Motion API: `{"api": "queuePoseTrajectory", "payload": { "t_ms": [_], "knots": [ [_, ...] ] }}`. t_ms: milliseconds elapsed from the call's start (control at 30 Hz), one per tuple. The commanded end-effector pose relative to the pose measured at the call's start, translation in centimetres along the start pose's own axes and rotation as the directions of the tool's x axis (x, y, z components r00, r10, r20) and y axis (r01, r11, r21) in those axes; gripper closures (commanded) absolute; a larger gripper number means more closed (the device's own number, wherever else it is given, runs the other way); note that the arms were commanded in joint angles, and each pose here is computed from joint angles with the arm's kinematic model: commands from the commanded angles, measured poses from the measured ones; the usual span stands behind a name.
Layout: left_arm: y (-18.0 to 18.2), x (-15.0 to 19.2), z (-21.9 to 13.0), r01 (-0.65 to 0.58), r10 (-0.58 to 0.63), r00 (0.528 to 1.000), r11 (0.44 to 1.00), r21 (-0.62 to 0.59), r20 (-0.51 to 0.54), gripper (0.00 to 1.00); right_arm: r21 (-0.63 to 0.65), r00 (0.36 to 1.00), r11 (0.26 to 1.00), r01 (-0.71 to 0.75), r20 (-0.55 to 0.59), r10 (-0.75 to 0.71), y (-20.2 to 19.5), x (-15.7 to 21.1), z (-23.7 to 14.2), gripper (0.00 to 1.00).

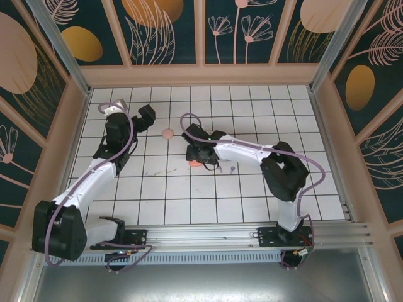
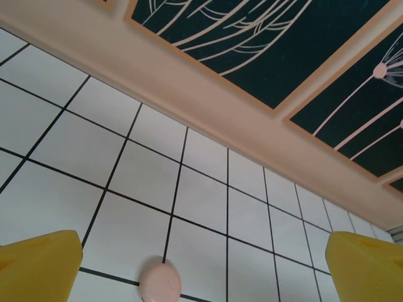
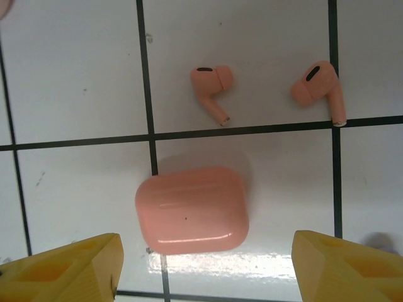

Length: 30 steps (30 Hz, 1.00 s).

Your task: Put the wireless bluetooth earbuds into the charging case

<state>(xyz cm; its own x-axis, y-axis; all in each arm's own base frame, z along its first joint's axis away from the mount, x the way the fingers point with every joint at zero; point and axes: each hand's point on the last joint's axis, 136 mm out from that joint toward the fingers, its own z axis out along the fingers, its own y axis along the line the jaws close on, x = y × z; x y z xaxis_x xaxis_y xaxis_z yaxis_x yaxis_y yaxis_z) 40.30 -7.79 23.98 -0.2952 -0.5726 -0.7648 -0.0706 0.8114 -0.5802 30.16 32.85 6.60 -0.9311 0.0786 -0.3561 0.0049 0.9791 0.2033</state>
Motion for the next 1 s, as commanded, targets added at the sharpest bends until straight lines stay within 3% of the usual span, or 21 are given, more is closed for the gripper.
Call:
{"api": "queuePoseTrajectory", "payload": {
  "t_ms": [0, 133, 333, 567, 967],
  "knots": [
    [0.2, -1.5, -0.7, 0.085, -0.086, 0.992, 0.996, 0.012, 0.097, 0.01, 0.079, 1.000, 0.997, 0.006, -0.017, -0.004, -0.5, 0.5, 0.2, 0.27],
    [0.7, -1.4, -1.1, 0.119, -0.121, 0.985, 0.993, 0.021, 0.124, 0.01, 0.078, 0.999, 0.997, 0.029, -0.037, -0.026, 0.2, 0.9, 1.4, 0.26],
    [-0.6, -0.6, -0.2, 0.110, -0.110, 0.994, 0.993, 0.034, 0.019, 0.01, 0.112, 0.997, 0.992, 0.057, -0.059, -0.051, 0.7, 0.8, 3.0, 0.26],
    [0.3, -1.0, -1.1, 0.209, -0.208, 0.977, 0.978, -0.013, 0.049, 0.01, 0.136, 0.995, 0.988, 0.070, -0.077, -0.060, 0.2, 1.2, 3.9, 0.26],
    [-0.1, -0.2, -2.0, 0.200, -0.201, 0.979, 0.979, 0.040, 0.019, 0.01, 0.135, 0.991, 0.987, 0.085, -0.112, -0.070, 0.2, 2.3, 5.4, 0.31]
  ]
}}
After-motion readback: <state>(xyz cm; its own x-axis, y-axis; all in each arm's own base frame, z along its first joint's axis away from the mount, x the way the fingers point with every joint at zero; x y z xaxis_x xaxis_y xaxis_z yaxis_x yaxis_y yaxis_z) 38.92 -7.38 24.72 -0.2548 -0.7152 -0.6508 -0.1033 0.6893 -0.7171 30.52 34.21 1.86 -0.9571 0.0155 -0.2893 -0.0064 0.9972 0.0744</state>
